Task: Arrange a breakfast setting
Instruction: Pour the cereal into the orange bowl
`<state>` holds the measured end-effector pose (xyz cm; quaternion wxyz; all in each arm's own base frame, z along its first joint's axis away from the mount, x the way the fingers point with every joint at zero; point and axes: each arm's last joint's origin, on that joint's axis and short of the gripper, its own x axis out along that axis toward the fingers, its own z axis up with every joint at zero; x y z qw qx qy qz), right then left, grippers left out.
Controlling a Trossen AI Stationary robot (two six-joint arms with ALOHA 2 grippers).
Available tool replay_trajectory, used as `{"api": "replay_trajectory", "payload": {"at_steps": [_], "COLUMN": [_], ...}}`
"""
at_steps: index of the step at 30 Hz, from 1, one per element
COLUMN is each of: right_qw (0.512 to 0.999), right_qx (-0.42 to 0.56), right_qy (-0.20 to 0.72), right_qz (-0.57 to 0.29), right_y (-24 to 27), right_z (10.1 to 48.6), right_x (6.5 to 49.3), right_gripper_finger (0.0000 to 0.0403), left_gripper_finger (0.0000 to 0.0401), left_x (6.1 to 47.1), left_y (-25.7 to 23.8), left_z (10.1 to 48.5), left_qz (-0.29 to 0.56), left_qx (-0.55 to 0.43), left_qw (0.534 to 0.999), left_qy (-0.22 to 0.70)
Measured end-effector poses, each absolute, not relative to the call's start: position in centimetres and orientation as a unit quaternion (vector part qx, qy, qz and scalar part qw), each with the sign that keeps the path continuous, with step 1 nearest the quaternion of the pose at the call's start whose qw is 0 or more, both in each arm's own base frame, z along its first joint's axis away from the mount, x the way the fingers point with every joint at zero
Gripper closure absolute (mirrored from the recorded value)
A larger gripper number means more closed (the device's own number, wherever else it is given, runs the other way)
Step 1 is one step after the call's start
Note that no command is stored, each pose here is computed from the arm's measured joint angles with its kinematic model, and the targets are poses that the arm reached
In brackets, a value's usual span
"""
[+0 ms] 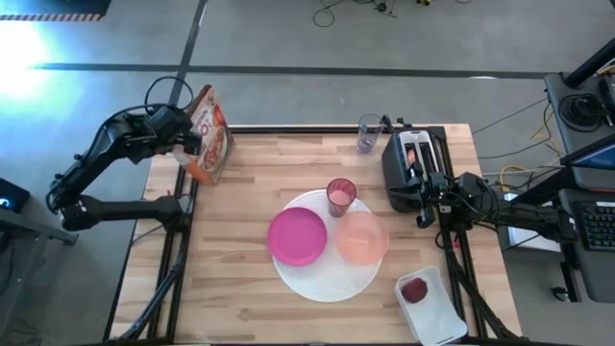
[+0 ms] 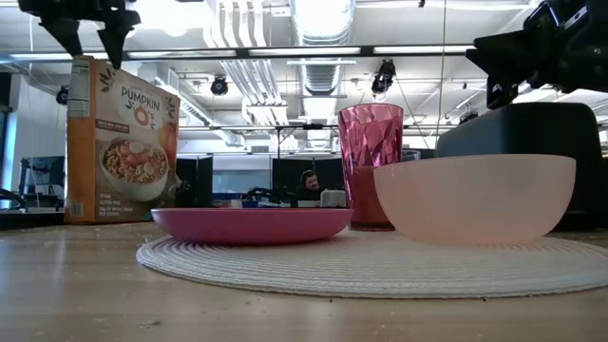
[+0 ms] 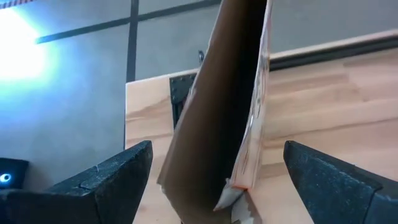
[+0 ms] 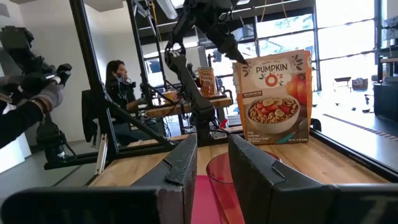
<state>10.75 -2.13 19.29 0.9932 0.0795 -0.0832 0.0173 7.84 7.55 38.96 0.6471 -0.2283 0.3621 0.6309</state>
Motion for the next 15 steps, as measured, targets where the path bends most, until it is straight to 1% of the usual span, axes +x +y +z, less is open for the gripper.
{"api": "replay_trajectory", "payload": {"at_steps": [11,15], "right_qw": [0.993,0.993], "right_qx": [0.08,0.08], "right_qy": [-0.083,-0.083], "right_qz": [0.017,0.017], "right_y": [-2.1,-2.1], "right_z": [19.3,19.3], "right_x": [10.7,10.7], "right_gripper_finger": [0.0316,0.0316], "left_gripper_finger": [0.0055,0.0055], "left_x": [7.3,7.0], "left_y": [7.1,6.9], "left_z": [35.6,34.2], "left_qz": [0.637,0.644], "left_qx": [-0.249,-0.259], "left_qw": [0.619,0.612], "left_qy": [0.385,0.38]}}
